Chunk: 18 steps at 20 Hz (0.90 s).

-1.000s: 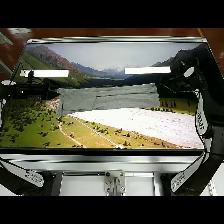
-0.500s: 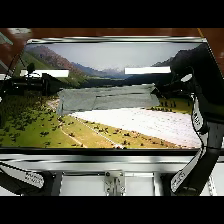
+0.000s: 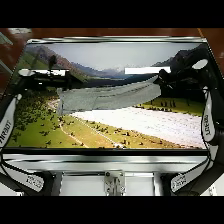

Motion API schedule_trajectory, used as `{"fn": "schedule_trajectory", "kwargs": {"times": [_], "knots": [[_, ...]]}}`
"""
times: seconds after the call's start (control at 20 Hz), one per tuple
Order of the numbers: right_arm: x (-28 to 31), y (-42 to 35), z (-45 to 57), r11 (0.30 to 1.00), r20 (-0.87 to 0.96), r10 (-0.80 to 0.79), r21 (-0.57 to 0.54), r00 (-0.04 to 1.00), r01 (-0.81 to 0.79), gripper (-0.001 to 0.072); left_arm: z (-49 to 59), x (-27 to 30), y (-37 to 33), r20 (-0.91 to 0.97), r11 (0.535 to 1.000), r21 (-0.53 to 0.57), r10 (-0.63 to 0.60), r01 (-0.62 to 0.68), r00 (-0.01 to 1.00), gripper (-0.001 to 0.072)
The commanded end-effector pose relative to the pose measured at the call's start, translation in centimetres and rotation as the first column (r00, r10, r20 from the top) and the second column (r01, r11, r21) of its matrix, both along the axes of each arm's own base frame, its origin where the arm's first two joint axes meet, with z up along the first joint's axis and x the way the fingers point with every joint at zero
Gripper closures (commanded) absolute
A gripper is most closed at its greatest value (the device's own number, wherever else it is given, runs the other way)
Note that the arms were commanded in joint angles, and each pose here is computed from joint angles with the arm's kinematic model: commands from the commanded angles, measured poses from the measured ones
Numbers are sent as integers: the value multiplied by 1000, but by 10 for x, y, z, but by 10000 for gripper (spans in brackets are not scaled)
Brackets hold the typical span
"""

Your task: Fold the shirts.

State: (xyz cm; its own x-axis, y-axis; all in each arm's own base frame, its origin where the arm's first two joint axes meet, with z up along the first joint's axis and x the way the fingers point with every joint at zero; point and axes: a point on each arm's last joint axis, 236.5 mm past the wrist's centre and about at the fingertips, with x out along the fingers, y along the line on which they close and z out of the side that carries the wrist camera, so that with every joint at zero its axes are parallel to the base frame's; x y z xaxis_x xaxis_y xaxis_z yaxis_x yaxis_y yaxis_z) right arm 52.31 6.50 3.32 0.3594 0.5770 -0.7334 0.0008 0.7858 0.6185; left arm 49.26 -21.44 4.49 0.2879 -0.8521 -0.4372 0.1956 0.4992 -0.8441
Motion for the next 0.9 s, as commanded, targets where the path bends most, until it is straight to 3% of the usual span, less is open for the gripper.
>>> {"fn": "schedule_trajectory", "kwargs": {"times": [0.0, 0.2, 0.55, 0.75, 0.85], "knots": [[-40, 13, 82, 999, 55, 28, -30, 998, -27, 655, -32, -4, -95, 82, 996, 87, -24, 17, 996, 669], [-84, 35, 144, 997, 101, 39, -74, 994, -31, 654, -67, -51, -177, 4, 990, 92, -104, 103, 995, 670], [-145, 71, 195, 996, 102, 75, -46, 992, -70, 654, -85, -80, -256, -66, 1000, 1, -24, 24, 998, 670], [-149, 64, 190, 991, 96, 57, -122, 994, -46, 654, -78, -65, -228, -60, 999, -11, -50, 49, 997, 671], [-140, 73, 180, 986, 102, 74, -154, 992, -58, 654, -61, -44, -182, 3, 997, 48, -66, 66, 998, 672]]}}
